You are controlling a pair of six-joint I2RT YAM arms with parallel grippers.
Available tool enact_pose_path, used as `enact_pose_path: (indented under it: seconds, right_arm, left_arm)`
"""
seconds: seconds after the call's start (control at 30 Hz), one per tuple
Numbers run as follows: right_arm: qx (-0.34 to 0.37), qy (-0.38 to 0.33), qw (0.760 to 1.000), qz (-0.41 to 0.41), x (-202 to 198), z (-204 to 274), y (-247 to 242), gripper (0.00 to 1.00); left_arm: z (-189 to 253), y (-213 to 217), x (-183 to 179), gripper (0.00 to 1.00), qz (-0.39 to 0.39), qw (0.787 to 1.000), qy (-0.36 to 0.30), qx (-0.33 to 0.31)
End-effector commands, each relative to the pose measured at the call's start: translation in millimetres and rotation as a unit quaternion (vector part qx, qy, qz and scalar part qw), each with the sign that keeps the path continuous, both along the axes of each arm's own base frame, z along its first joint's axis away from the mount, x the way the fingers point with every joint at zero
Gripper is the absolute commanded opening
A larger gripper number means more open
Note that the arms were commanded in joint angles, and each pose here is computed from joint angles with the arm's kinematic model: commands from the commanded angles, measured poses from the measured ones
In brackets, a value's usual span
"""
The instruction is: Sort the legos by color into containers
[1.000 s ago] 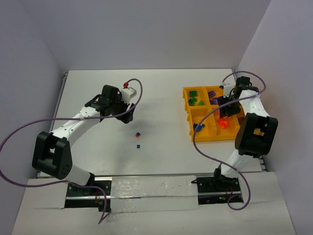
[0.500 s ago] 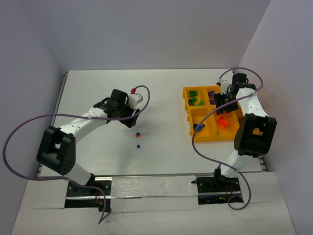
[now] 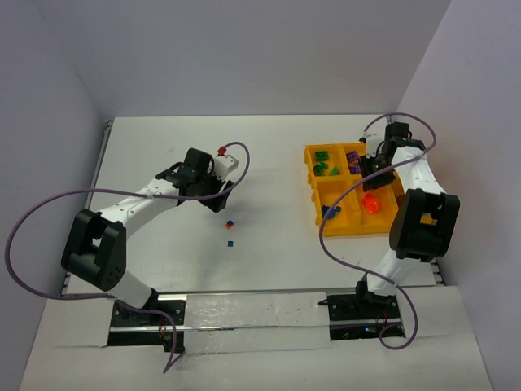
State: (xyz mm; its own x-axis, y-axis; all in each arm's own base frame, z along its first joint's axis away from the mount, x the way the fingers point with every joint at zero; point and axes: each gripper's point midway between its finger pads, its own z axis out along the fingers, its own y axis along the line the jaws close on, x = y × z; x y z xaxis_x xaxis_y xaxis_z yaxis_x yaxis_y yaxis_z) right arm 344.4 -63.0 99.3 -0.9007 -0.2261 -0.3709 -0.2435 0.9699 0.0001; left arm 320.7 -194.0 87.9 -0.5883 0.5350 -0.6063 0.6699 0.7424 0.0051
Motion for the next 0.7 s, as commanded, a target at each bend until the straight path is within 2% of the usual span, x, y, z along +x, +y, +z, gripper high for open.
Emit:
enact_pose_path:
  seconds: [0.0, 0.07, 0.1, 0.13, 0.17, 0.2, 0.23, 0.27, 0.3, 0.33, 0.37, 0.4, 0.43, 0.47, 0.5, 0.53, 0.57, 0.6, 0.63, 0.67]
  right_arm:
    - [-0.004, -0.021, 1.0, 0.007, 10, 10, 4, 0.41]
    - [-0.01, -0.02, 1.0, 0.001, 12, 9, 2, 0.68]
    - [-0.011, -0.022, 1.0, 0.002, 12, 10, 2, 0.63]
    - [-0.011, -0.023, 1.0, 0.004, 12, 10, 2, 0.54]
    - [-0.012, -0.021, 1.0, 0.007, 12, 9, 2, 0.36]
    - [-0.014, -0.019, 1.0, 0.004, 12, 8, 1, 0.3]
    - [-0.016, -0.017, 1.0, -0.001, 12, 7, 0, 0.33]
    - [-0.018, -0.015, 1.0, -0.004, 12, 6, -1, 0.45]
    - [-0.022, -0.018, 1.0, -0.006, 12, 6, -3, 0.62]
    - [-0.026, -0.023, 0.999, -0.005, 13, 7, -4, 0.69]
    - [-0.027, -0.024, 0.999, -0.002, 12, 7, -3, 0.57]
    - [-0.029, -0.023, 0.999, -0.002, 12, 7, -4, 0.39]
    - [-0.032, -0.022, 0.999, -0.005, 13, 6, -5, 0.3]
    - [-0.035, -0.024, 0.999, -0.011, 14, 6, -6, 0.45]
    - [-0.036, -0.03, 0.999, -0.014, 16, 7, -7, 0.78]
    - [-0.037, -0.033, 0.999, -0.014, 16, 6, -7, 0.91]
    - [-0.036, -0.034, 0.999, -0.011, 16, 6, -7, 0.95]
    - [-0.03, -0.03, 0.999, -0.005, 16, 5, -4, 0.8]
    - [-0.027, -0.024, 0.999, -0.003, 15, 2, -3, 0.73]
    - [-0.023, -0.021, 1.0, -0.004, 15, 1, -2, 0.41]
  left_arm:
    - [14, -6, 12, 0.73, 0.003, 1.0, -0.028, -0.013]
    - [14, -6, 12, 0.73, 0.003, 0.999, -0.028, -0.014]
    - [14, -6, 12, 0.73, 0.003, 0.999, -0.029, -0.014]
    - [14, -6, 12, 0.73, 0.004, 0.999, -0.029, -0.015]
    - [14, -6, 12, 0.73, 0.004, 0.999, -0.029, -0.015]
    - [14, -6, 12, 0.73, 0.004, 0.999, -0.029, -0.015]
    - [14, -6, 12, 0.74, 0.004, 0.999, -0.029, -0.015]
    - [14, -6, 12, 0.74, 0.003, 0.999, -0.029, -0.016]
    - [15, -7, 12, 0.74, 0.003, 0.999, -0.03, -0.017]
    - [16, -7, 13, 0.74, 0.002, 0.999, -0.031, -0.018]
    - [17, -7, 13, 0.74, 0.002, 0.999, -0.033, -0.019]
    - [17, -8, 14, 0.74, 0.001, 0.999, -0.035, -0.02]
    - [18, -8, 14, 0.74, 0.0, 0.999, -0.036, -0.021]
    - [19, -9, 14, 0.74, -0.001, 0.999, -0.037, -0.023]
    - [19, -9, 14, 0.74, -0.002, 0.999, -0.037, -0.023]
    - [19, -9, 14, 0.74, -0.001, 0.999, -0.037, -0.022]
    - [19, -9, 14, 0.74, -0.002, 0.999, -0.037, -0.022]
    - [18, -9, 14, 0.74, -0.002, 0.999, -0.036, -0.021]
    - [18, -9, 14, 0.74, -0.002, 0.999, -0.036, -0.021]
    - [18, -9, 14, 0.74, -0.002, 0.999, -0.037, -0.021]
